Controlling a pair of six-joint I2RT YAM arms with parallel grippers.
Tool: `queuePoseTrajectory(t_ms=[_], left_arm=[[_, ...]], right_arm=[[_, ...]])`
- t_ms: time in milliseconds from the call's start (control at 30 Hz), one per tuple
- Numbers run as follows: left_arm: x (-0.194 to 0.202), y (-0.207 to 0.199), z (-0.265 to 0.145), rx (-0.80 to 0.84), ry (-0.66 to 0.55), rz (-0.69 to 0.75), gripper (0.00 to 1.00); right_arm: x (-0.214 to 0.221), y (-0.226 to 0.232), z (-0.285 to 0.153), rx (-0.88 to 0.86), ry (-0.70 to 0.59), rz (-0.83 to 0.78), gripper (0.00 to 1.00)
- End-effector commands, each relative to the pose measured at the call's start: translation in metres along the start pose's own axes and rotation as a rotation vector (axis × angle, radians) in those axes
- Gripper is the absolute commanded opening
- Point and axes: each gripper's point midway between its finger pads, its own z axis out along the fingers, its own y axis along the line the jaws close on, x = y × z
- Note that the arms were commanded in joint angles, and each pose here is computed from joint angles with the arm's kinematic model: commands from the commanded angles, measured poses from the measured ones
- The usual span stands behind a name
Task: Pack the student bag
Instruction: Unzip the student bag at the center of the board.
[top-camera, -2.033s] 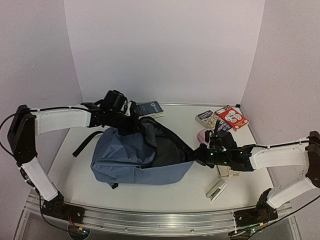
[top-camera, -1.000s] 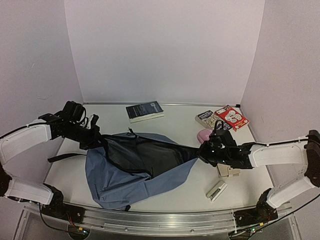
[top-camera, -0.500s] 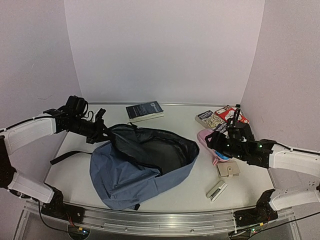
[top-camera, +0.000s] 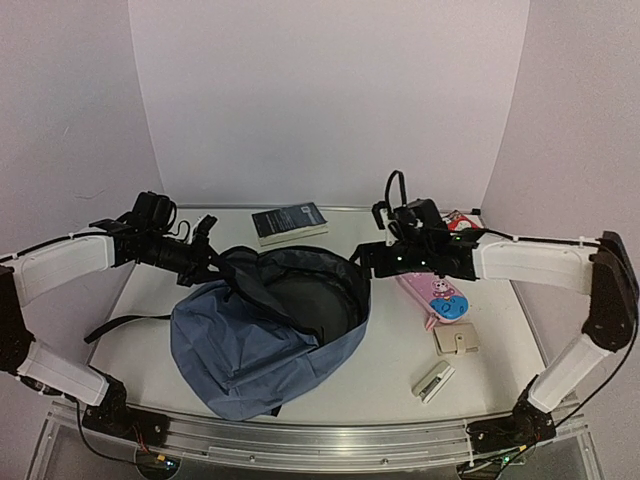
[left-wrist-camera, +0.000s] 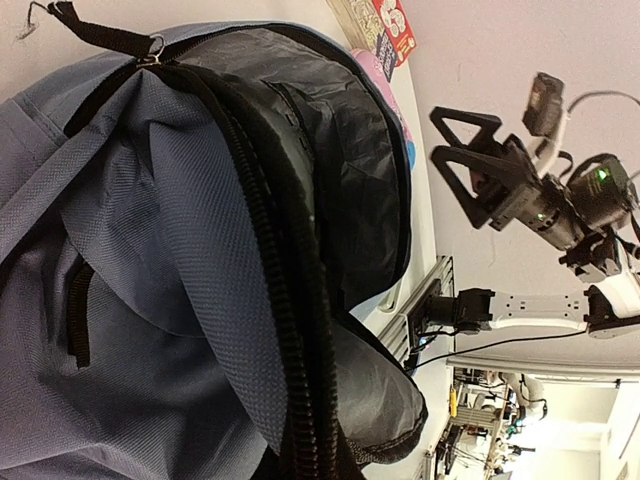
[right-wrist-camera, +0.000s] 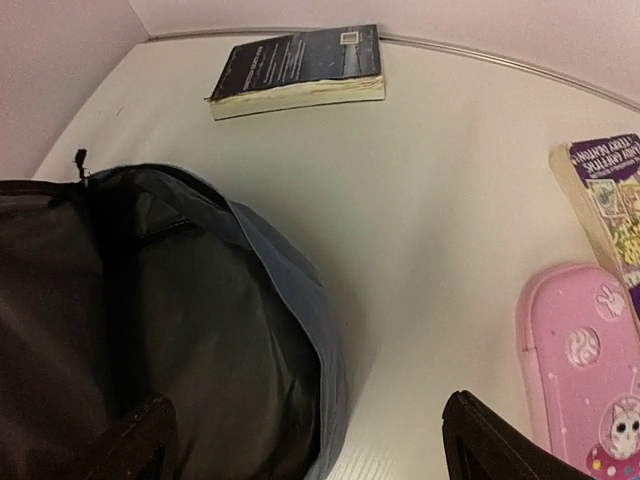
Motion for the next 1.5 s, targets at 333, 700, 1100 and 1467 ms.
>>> queuePoseTrajectory(t_ms=[333, 700, 1100, 1467], left_arm=[[0.002, -0.010, -0.003, 0.050, -0.005, 0.007, 0.00], [-0.021, 0.006, -0.017, -0.144, -0.104, 0.031, 0.00], [-0.027, 0.022, -0.029, -0.247, -0.097, 0.012, 0.00], [-0.008, 0.052, -0.021, -0.241, -0.079, -0.085, 0.00]], right_arm=[[-0.019, 0.037, 0.117, -0.077, 0.072, -0.279, 0.77], [-0.016, -0.007, 0.084, 0.108, 0.031, 0.040, 0.00], [0.064, -0.102, 0.001, 0.405, 0.043, 0.365, 0.00], [0.095, -0.131, -0.022, 0.492, 0.033, 0.472, 0.00]])
